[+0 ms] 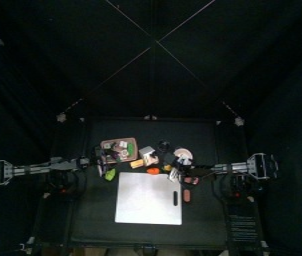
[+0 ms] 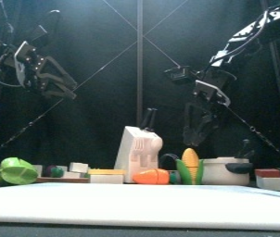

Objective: Grab corn

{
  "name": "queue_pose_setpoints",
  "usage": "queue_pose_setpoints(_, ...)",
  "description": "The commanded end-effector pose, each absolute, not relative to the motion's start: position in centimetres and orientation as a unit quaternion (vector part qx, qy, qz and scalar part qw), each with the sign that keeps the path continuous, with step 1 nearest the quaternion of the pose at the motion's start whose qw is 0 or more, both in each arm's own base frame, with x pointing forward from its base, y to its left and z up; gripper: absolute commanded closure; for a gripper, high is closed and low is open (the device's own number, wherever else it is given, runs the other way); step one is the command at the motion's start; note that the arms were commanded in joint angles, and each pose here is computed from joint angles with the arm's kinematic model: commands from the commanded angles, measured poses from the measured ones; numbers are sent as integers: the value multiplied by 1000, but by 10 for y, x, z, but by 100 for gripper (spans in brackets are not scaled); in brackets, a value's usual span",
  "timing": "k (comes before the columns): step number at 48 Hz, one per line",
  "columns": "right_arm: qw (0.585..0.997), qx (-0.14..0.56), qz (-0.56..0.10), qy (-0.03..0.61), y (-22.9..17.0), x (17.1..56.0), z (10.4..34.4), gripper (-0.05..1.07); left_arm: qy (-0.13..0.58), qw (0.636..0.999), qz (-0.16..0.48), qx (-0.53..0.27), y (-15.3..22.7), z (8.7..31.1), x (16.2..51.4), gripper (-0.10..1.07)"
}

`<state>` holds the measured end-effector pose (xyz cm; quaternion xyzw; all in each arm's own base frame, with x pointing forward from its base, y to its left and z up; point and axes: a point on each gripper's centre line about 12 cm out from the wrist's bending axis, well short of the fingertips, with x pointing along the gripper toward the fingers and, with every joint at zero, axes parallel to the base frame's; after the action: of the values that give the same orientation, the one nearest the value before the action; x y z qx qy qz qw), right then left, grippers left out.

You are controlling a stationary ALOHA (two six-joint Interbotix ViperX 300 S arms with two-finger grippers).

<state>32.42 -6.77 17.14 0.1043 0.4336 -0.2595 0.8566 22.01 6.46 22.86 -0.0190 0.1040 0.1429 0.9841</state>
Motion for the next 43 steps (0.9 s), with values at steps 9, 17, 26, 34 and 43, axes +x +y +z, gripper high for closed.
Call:
queue_pose_setpoints(9,854,104,-262,437,-72,333,167,6,97,985,143,-17,65,233,222,6)
queue_pose_setpoints(17,852,103,-263,441,-73,336,163,6,97,985,144,-17,66,233,222,6)
queue_pose_setpoints(26,851,102,-263,443,-73,336,162,6,97,985,144,-18,66,233,222,6)
queue_pose_setpoints(34,850,102,-264,445,-73,336,161,6,97,985,144,-18,66,233,222,6)
queue_pose_setpoints(43,846,103,-267,449,-76,337,157,6,98,985,144,-18,66,233,222,6)
